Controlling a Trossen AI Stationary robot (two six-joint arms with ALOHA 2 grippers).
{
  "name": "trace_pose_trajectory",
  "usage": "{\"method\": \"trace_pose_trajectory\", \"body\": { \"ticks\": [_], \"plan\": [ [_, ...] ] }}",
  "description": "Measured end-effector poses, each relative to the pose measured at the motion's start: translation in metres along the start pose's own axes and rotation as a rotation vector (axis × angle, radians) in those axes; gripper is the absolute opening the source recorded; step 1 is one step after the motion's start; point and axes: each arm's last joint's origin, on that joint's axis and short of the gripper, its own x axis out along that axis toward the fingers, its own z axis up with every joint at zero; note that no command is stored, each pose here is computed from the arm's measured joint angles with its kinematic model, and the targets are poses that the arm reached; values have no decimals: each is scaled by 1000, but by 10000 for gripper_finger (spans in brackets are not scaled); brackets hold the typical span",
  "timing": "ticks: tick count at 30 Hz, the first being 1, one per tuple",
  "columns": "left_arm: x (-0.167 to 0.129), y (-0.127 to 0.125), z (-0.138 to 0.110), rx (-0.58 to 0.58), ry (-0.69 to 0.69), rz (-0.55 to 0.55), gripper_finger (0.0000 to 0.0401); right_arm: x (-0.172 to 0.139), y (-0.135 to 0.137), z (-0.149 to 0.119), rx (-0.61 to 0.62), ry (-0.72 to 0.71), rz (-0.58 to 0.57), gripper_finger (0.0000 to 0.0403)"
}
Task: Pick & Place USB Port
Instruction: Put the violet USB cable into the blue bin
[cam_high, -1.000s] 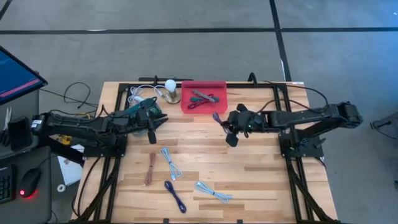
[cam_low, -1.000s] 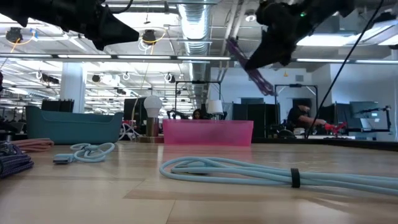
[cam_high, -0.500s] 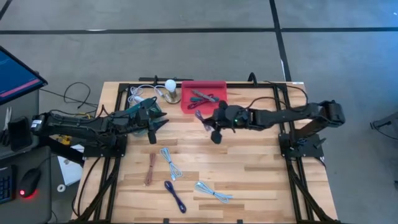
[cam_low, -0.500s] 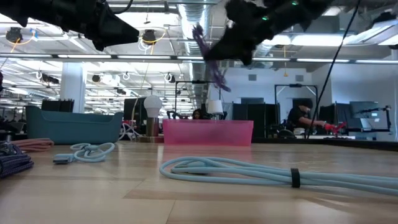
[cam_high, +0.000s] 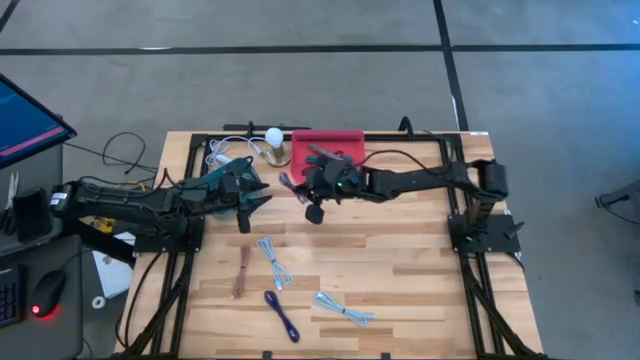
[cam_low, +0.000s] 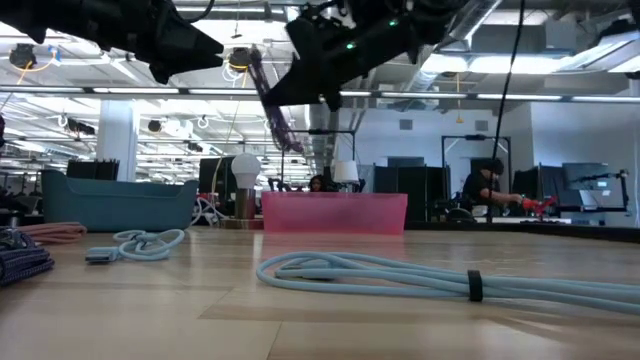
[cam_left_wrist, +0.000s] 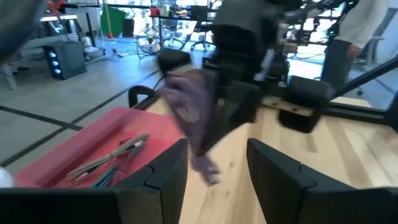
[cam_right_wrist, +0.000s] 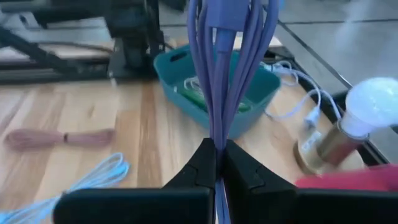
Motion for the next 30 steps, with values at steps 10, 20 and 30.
{"method": "trace_pose_trajectory", "body": {
  "ticks": [10, 20, 30],
  "plan": [
    [0, 0, 0, -27, 0, -4, 167, 27, 9, 18, -31, -77, 91, 0],
    [0, 0, 0, -28, 0, -4, 163, 26, 11, 30, -49, -132, 114, 0],
    [2, -1, 1, -30, -11, -5, 125, 25, 15, 33, -51, -168, 157, 0]
  ]
}}
